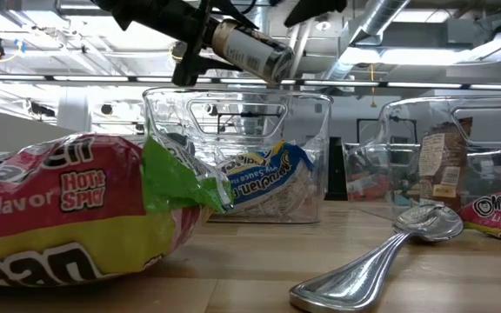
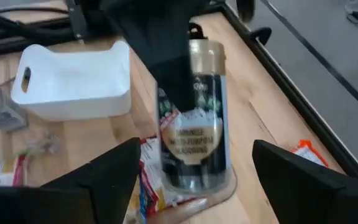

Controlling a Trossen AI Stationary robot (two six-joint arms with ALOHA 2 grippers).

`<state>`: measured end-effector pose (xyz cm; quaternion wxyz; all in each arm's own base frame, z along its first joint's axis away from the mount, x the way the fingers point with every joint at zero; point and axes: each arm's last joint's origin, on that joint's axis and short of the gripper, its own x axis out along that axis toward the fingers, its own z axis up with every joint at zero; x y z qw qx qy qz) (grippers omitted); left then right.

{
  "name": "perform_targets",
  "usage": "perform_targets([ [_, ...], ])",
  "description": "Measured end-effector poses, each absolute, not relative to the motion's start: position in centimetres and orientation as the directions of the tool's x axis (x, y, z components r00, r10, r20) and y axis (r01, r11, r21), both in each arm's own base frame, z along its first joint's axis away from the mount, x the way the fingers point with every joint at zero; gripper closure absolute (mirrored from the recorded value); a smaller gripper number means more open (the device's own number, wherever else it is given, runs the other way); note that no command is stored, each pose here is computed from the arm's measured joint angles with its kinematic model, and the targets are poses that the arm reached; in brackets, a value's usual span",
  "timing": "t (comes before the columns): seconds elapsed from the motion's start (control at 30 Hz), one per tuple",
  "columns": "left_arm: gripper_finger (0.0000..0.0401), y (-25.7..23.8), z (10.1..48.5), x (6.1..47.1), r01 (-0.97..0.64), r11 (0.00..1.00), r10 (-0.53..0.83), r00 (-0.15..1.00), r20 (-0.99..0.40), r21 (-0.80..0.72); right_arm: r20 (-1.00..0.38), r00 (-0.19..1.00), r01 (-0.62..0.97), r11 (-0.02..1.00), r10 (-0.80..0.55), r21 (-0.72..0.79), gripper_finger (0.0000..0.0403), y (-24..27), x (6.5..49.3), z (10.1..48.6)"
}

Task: Pick & Place Food Item
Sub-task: Put the gold spice bottle into the right transparent bin

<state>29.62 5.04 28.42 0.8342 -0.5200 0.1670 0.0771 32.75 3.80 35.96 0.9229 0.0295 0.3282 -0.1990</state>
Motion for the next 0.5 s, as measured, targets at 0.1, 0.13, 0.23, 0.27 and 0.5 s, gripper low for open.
perform_targets([
  [0.1, 0.0115, 4.9, 28.6, 29.7, -0.290, 0.436, -0.049, 0.938, -0.344, -0.852, -0.626, 0.694, 0.389, 0.917, -0.355, -0.089, 0.0097, 3.6, 33.4, 35.4],
  [0.13, 0.0115, 4.8, 28.6, 29.7, -0.285, 0.436, -0.052, 0.939, -0.340, -0.853, -0.638, 0.681, 0.390, 0.916, -0.359, -0.099, 0.0097, 3.5, 33.5, 35.0],
  [0.23, 0.0115, 4.7, 28.6, 29.8, -0.280, 0.438, -0.058, 0.939, -0.338, -0.854, -0.635, 0.680, 0.399, 0.912, -0.366, -0.097, 0.0097, 3.2, 34.3, 34.5],
  [0.27, 0.0115, 4.5, 28.6, 29.8, -0.279, 0.437, -0.062, 0.939, -0.338, -0.855, -0.646, 0.670, 0.399, 0.911, -0.367, -0.103, 0.0097, 3.1, 34.2, 34.3],
  [0.5, 0.0115, 4.2, 28.8, 29.9, -0.261, 0.437, -0.070, 0.944, -0.321, -0.861, -0.687, 0.675, 0.335, 0.941, -0.270, -0.042, 0.0097, 2.6, 35.5, 33.2],
])
